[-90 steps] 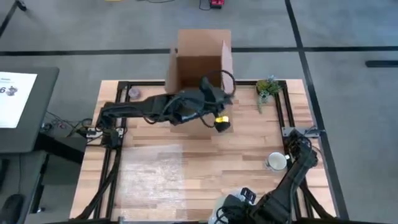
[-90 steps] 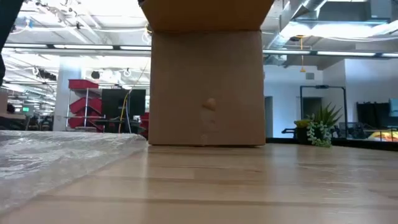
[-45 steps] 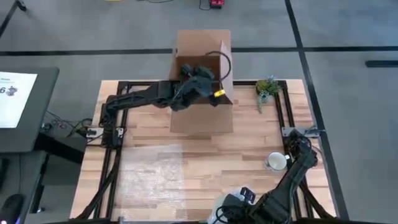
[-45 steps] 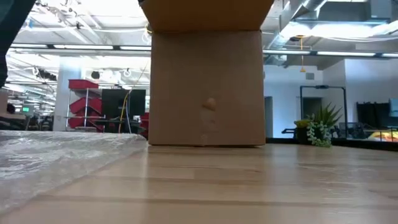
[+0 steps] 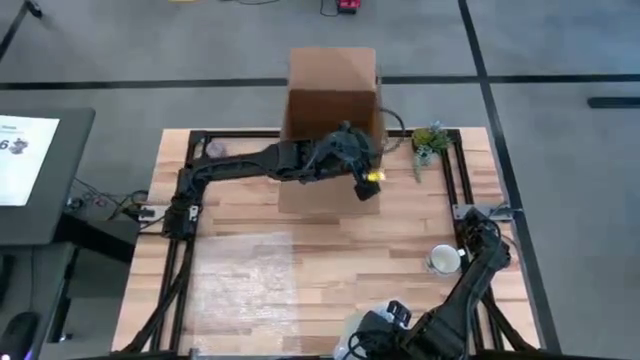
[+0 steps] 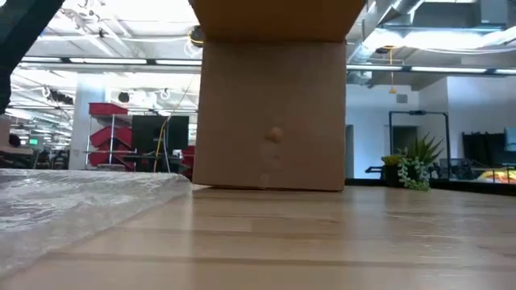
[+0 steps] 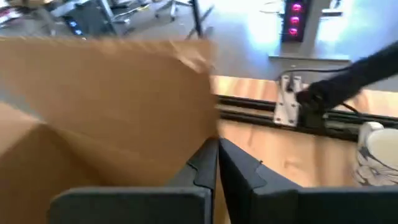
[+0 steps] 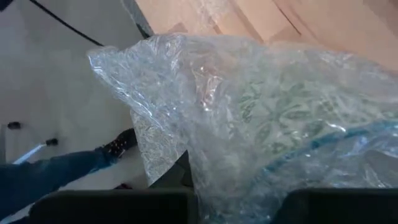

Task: Wrap mug
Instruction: Put the wrapped blue patterned mug into the cardboard box

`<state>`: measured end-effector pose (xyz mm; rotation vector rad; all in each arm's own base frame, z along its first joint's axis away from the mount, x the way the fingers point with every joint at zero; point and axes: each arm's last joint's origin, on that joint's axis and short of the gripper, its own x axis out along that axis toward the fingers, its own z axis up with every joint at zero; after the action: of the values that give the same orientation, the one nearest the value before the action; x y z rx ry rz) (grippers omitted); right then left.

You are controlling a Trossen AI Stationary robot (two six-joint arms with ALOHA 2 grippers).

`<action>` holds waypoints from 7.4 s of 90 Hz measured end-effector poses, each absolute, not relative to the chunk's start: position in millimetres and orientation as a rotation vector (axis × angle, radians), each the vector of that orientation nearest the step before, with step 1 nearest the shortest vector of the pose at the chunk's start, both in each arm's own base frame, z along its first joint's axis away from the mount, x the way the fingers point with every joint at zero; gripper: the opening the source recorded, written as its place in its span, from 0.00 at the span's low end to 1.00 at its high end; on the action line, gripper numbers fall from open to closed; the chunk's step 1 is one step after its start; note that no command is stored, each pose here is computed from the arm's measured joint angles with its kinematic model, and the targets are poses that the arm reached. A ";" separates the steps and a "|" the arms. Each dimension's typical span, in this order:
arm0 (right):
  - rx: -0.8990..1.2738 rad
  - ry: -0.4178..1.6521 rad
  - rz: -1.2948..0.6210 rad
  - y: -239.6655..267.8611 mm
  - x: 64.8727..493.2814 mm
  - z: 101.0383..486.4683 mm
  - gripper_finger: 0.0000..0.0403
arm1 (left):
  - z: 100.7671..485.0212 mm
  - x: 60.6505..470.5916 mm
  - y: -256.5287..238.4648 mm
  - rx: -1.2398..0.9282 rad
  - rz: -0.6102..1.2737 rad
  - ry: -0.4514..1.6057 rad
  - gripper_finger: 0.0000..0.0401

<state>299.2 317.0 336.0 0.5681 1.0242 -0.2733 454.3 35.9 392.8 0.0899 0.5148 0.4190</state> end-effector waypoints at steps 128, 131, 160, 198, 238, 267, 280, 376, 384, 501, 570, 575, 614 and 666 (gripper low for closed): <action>0.606 0.995 -0.346 317.6 262.4 358.0 0.07 | 439.6 377.0 -39.2 -0.086 0.364 0.607 0.10; 0.607 0.994 -0.345 317.7 262.5 358.1 0.07 | 441.4 376.7 -33.7 -0.121 0.365 0.598 0.14; 0.623 0.972 -0.326 319.7 264.4 359.3 0.07 | 455.0 389.1 10.9 -0.325 0.291 0.439 0.59; 0.620 0.973 -0.324 319.7 264.5 359.2 0.08 | 442.6 400.5 33.3 -0.337 0.530 0.400 0.63; 0.625 0.963 -0.321 320.4 264.8 359.6 0.08 | 427.3 433.5 44.5 -0.410 0.563 0.267 0.63; 0.634 0.958 -0.312 322.2 264.4 359.9 0.07 | 407.3 451.8 46.6 -0.371 0.628 0.270 0.55; 0.639 0.946 -0.317 323.3 263.2 360.1 0.07 | 404.5 456.0 47.2 -0.360 0.629 0.261 0.37; 0.402 0.449 -0.101 274.0 227.8 465.5 0.07 | 407.0 396.4 -97.2 -0.010 0.244 0.783 0.00; 0.351 0.352 -0.117 259.0 219.5 485.1 0.07 | 395.6 391.9 -105.4 0.054 0.263 0.868 0.00; 0.545 0.608 -0.400 135.1 237.5 484.8 0.07 | 450.7 304.6 -158.0 0.198 -0.117 0.816 0.00; 0.490 0.959 -0.638 107.7 273.3 403.8 0.07 | 419.9 284.6 -229.7 0.323 -0.308 0.842 0.37; 0.483 0.978 -0.643 108.2 274.2 398.4 0.07 | 419.0 281.4 -232.9 0.293 -0.327 0.862 0.38; 0.415 0.996 -0.507 113.2 287.6 389.0 0.07 | 407.6 290.2 -245.2 0.273 -0.129 0.791 0.36; 0.338 1.161 -0.302 121.5 357.3 326.6 0.07 | 428.0 301.6 -236.9 0.104 -0.193 0.713 0.47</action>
<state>357.3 121.5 326.6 0.3383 1.1611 -0.3020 301.6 -236.9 428.0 0.1040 0.7129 -0.1928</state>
